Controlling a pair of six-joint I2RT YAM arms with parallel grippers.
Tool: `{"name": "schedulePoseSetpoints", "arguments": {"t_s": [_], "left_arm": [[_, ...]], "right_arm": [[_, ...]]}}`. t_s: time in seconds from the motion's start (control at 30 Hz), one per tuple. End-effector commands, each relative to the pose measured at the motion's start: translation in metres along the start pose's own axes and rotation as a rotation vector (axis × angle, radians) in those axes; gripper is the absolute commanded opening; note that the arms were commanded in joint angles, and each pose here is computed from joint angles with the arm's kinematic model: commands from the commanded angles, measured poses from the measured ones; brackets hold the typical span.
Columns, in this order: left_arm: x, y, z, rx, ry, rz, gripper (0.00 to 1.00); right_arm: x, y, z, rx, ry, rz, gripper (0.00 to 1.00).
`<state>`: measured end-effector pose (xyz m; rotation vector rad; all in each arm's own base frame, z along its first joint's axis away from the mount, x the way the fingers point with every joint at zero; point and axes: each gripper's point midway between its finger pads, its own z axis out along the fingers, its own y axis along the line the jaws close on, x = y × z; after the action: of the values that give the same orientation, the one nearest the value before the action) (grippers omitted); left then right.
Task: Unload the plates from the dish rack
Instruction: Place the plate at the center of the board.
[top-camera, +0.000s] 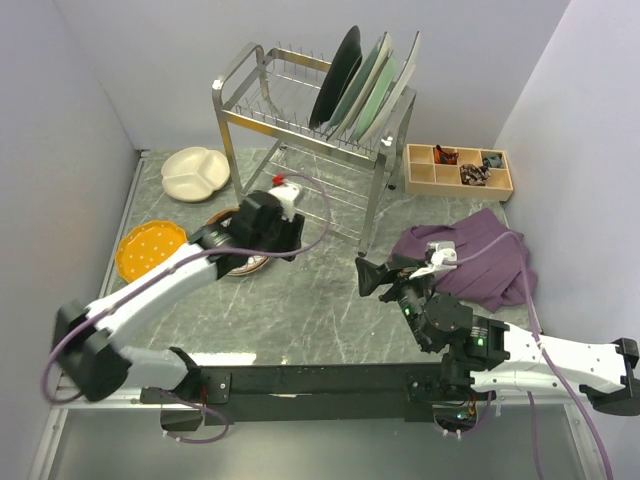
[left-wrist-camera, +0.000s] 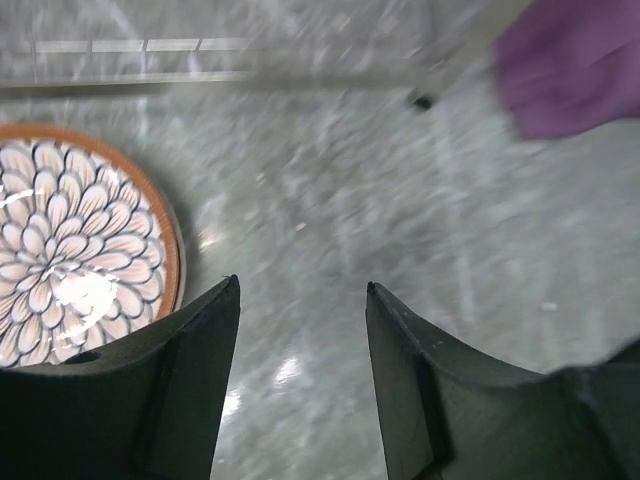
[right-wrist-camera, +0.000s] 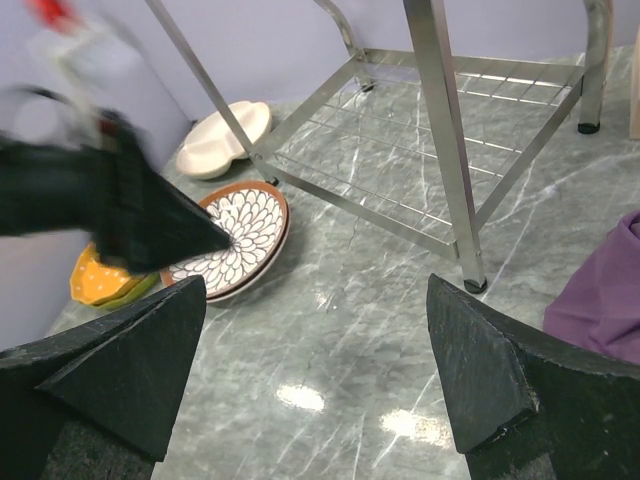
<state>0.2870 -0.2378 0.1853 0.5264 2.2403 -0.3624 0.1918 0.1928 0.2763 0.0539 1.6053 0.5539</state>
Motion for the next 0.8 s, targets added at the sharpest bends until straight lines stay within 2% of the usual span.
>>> {"name": "schedulePoseSetpoints", "arguments": {"t_s": [0.0, 0.17, 0.27, 0.3, 0.37, 0.4, 0.47, 0.5, 0.77], "left_arm": [[-0.045, -0.030, -0.048, 0.187, -0.236, -0.110, 0.58], [-0.088, -0.014, -0.116, 0.161, -0.512, -0.160, 0.61], [-0.119, -0.004, -0.164, 0.143, -0.684, -0.179, 0.75], [-0.133, -0.004, -0.183, 0.148, -0.740, -0.175, 0.87], [-0.148, -0.005, -0.200, 0.154, -0.784, -0.161, 0.99], [-0.163, -0.005, -0.218, 0.155, -0.825, -0.147, 1.00], [-0.173, -0.005, -0.218, 0.139, -0.816, -0.131, 0.99], [-0.186, -0.005, -0.232, 0.133, -0.853, -0.109, 1.00], [-0.247, 0.004, -0.233, 0.084, -0.913, -0.075, 0.98]], "right_arm": [[-0.004, 0.007, 0.002, -0.006, -0.012, 0.026, 0.96], [0.001, 0.009, 0.004, -0.002, -0.006, 0.009, 0.96], [0.003, 0.007, 0.007, 0.024, -0.005, -0.014, 0.96], [0.004, 0.006, 0.007, 0.030, -0.005, -0.018, 0.96], [0.004, 0.005, 0.008, 0.037, -0.009, -0.019, 0.96], [0.005, 0.005, 0.008, 0.037, -0.009, -0.022, 0.96], [0.005, 0.005, 0.008, 0.032, -0.013, -0.018, 0.96], [0.004, 0.006, 0.007, 0.030, -0.014, -0.015, 0.96], [0.004, 0.007, 0.006, 0.013, -0.010, -0.004, 0.96]]}}
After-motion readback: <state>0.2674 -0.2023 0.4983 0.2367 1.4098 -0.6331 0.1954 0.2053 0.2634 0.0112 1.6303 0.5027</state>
